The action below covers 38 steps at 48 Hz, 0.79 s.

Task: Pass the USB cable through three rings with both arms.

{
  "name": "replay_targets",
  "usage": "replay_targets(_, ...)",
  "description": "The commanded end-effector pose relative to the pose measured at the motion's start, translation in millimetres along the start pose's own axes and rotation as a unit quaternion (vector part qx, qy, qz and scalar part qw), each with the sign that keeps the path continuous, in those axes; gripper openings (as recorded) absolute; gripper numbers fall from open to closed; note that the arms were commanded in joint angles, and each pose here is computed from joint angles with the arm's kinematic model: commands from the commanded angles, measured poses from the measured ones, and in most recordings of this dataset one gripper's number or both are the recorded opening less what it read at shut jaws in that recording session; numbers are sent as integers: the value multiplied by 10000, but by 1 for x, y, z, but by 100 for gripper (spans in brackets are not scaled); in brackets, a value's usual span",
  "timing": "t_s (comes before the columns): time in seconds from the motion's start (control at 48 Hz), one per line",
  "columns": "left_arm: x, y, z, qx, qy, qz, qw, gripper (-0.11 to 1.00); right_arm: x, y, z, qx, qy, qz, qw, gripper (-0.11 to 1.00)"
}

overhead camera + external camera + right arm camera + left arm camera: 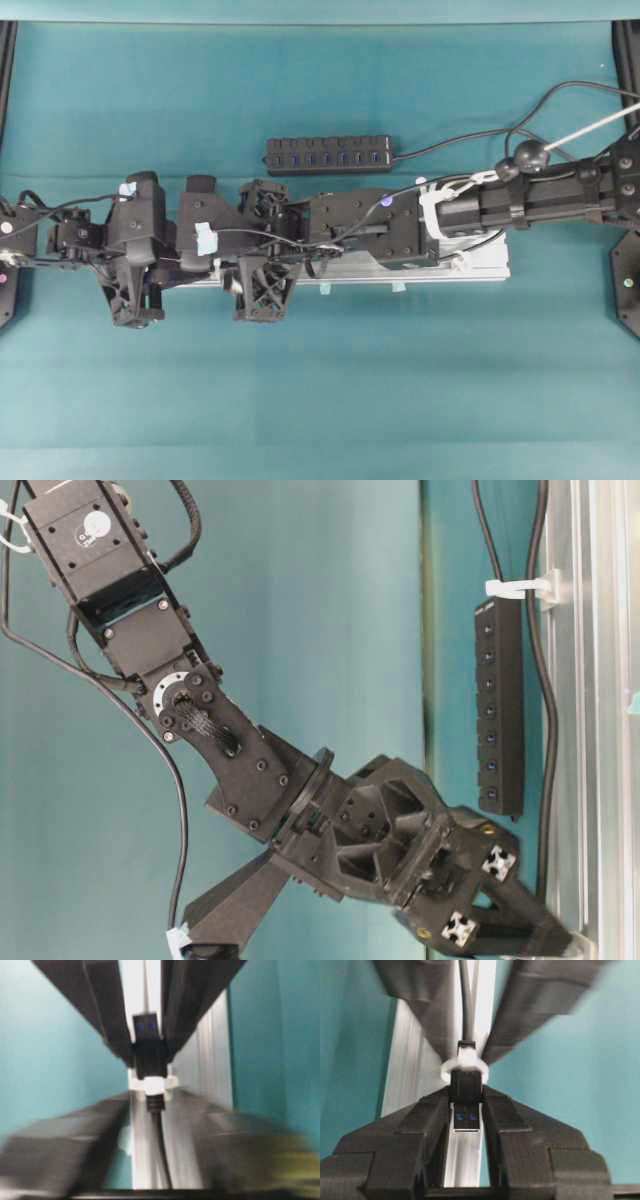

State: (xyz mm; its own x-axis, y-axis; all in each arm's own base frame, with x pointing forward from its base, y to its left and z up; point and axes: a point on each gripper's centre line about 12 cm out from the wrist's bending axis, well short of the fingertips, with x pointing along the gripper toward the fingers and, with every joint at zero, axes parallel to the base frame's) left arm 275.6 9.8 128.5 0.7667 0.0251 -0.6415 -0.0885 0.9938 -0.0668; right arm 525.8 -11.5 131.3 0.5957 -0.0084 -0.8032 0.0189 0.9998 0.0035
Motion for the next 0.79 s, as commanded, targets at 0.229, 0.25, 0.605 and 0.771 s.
replay_targets(0.229,-3,-2,4,23,-29,-20,10000,24,-21,5,4,-69,-123,31,9999,67)
replay_targets(0.25,-3,-2,4,23,-29,-20,10000,24,-23,5,3,-69,-123,31,9999,66)
replay_targets(0.605,-13,-5,-4,49,37,-70,10000,24,-42,5,-3,-45,-199,30,9998,64)
replay_targets(0.771,-21,-5,-6,60,114,-70,9999,24,-43,5,-1,-29,-337,29,9994,64)
